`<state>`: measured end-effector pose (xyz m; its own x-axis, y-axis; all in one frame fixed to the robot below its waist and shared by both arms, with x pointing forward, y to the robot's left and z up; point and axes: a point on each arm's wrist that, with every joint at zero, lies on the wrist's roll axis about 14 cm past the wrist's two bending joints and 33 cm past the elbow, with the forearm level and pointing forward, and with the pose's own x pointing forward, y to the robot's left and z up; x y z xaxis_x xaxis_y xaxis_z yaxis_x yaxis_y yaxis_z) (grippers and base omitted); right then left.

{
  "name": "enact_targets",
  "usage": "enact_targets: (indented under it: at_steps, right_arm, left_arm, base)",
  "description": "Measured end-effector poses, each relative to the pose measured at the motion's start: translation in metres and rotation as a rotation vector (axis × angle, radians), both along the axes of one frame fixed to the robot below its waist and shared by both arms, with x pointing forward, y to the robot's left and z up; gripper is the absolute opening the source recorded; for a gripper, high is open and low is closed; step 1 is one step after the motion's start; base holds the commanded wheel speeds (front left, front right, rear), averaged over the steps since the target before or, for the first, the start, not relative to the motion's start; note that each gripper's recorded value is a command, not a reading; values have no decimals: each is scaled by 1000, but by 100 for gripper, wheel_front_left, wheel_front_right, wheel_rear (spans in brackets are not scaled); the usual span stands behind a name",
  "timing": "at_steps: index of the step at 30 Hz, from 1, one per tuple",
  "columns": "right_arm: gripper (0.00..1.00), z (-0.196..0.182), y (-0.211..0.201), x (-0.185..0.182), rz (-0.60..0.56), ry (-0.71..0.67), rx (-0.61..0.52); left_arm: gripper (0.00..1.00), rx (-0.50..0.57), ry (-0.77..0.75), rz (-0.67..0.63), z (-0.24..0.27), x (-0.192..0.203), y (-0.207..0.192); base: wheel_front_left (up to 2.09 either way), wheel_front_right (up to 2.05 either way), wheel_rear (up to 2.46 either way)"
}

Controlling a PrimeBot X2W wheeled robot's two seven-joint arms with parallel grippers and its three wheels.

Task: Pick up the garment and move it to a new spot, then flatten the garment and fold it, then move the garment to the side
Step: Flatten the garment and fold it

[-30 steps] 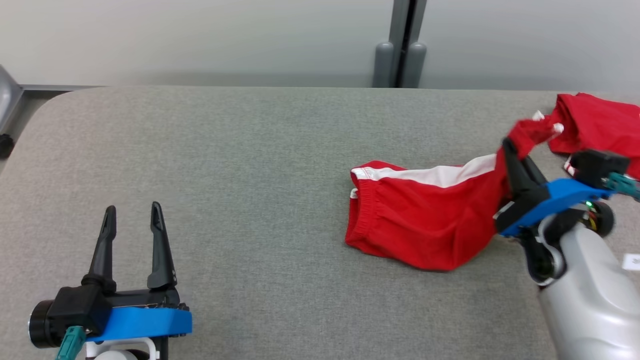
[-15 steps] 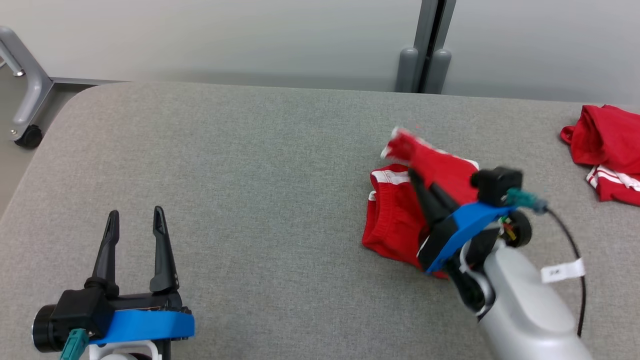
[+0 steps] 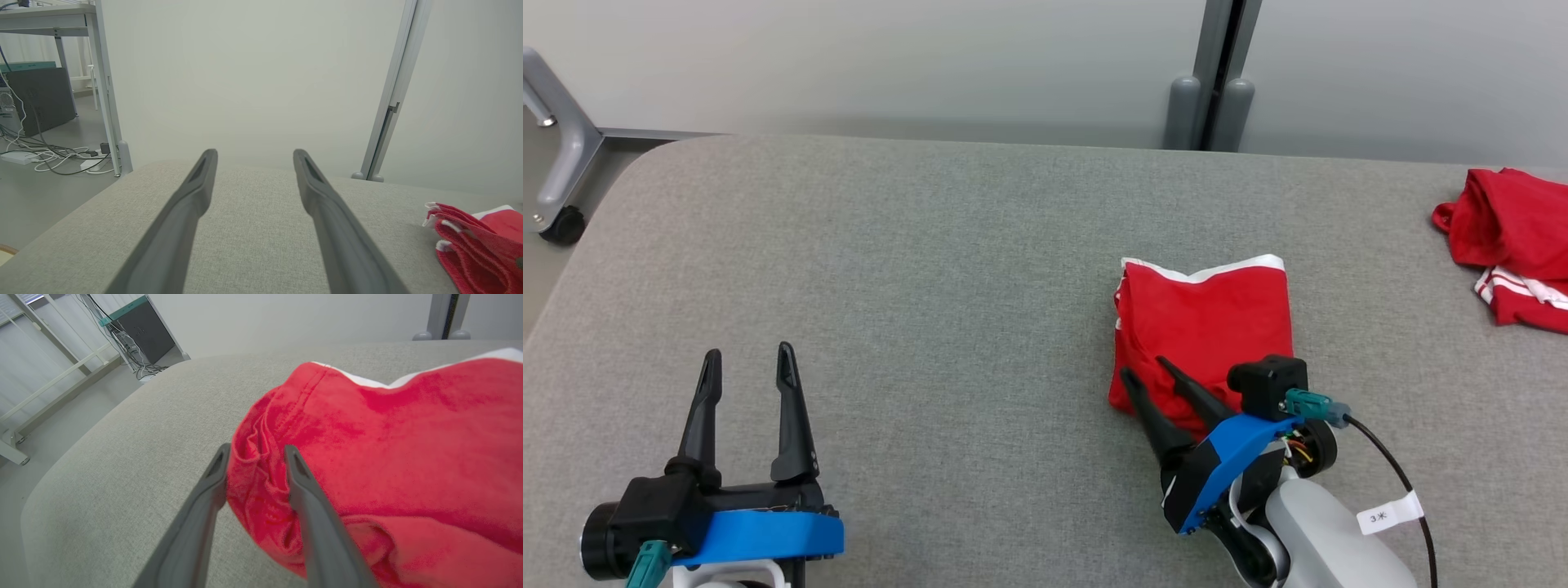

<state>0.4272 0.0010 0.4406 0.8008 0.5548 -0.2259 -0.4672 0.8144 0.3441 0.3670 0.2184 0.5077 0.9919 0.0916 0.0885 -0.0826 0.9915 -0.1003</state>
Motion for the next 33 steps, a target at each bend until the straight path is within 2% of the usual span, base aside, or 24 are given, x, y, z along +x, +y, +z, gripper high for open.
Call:
enact_targets:
  at_steps: [5, 10, 23, 29, 33]
  right_arm:
    - [100, 11, -2, -1, -11, -52, 23]
    - [100, 27, -25, 0, -68, -131, 37]
    - [100, 70, -146, -6, -392, -314, 1]
    - [100, 77, -184, -27, -519, -330, -12]
    - [100, 83, -196, -42, -565, -341, -21]
  left_arm:
    - [100, -2, -4, -18, 1, 3, -6]
    - [100, 1, -11, -44, 3, 6, -14]
    - [100, 25, 3, -111, -1, 11, -34]
    - [100, 31, 24, -130, -8, 4, -39]
    - [100, 37, 44, -138, -12, -1, -40]
  base:
    - [0, 0, 0]
    - [0, 0, 0]
    - [0, 0, 0]
    - [0, 0, 0]
    - [0, 0, 0]
